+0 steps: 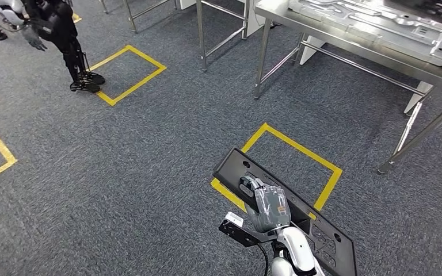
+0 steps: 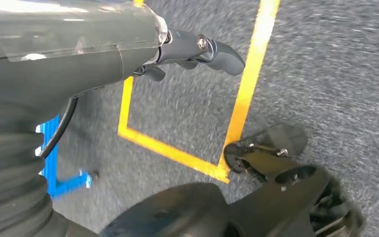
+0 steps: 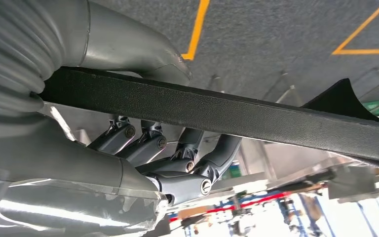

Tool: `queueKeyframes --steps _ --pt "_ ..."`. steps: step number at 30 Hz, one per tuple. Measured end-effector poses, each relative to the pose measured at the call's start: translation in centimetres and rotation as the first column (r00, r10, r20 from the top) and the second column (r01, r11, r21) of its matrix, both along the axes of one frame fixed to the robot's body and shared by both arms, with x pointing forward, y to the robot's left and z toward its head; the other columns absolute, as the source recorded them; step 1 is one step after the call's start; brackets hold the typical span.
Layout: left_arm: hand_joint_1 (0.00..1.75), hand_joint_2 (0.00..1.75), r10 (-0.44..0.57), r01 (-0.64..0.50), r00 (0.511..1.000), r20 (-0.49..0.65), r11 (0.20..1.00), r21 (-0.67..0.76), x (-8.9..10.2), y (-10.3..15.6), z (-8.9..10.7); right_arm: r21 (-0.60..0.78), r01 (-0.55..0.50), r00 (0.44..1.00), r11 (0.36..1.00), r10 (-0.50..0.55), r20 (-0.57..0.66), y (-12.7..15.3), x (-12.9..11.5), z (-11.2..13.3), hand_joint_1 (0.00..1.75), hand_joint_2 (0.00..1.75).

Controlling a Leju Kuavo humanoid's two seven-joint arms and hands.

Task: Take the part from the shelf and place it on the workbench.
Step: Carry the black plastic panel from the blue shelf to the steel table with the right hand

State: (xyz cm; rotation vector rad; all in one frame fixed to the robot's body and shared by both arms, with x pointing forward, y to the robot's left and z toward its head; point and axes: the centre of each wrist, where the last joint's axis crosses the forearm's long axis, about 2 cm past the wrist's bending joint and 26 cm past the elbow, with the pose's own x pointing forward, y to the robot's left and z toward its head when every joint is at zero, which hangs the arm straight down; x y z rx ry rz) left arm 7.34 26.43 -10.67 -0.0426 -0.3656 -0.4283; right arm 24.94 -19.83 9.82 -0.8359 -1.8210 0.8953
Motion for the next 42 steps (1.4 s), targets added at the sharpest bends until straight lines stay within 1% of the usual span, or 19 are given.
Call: queueKeyframes --steps 6,11,22,29,42 --pt "0.0 1.75 -0.014 0.014 1.0 0.027 1.0 -0.012 0.26 -0.17 0.06 0.0 0.004 1.0 1.0 -0.004 0.003 -0.05 -0.13 0.06 1.75 1.75" --pt "0.0 1.75 -0.015 0.016 0.999 0.034 1.0 -0.02 0.14 -0.17 0.03 -0.004 0.005 1.0 1.0 -0.005 0.006 -0.07 -0.19 0.11 1.75 1.75" --pt "0.0 1.75 -0.021 0.023 0.998 0.053 0.999 -0.024 0.57 -0.21 0.11 -0.002 0.006 1.0 1.0 -0.006 0.019 0.02 -0.03 0.53 1.75 1.75" --pt "0.0 1.75 -0.027 0.028 0.999 0.035 1.0 -0.013 0.04 -0.03 0.01 0.015 -0.01 1.0 1.0 0.01 0.013 0.19 0.06 0.34 1.75 1.75" --pt "0.0 1.75 -0.091 0.091 0.996 0.019 0.996 0.01 -0.17 0.13 -0.04 0.024 -0.009 1.0 1.0 0.009 -0.002 0.04 -0.06 -0.39 1.75 1.75"
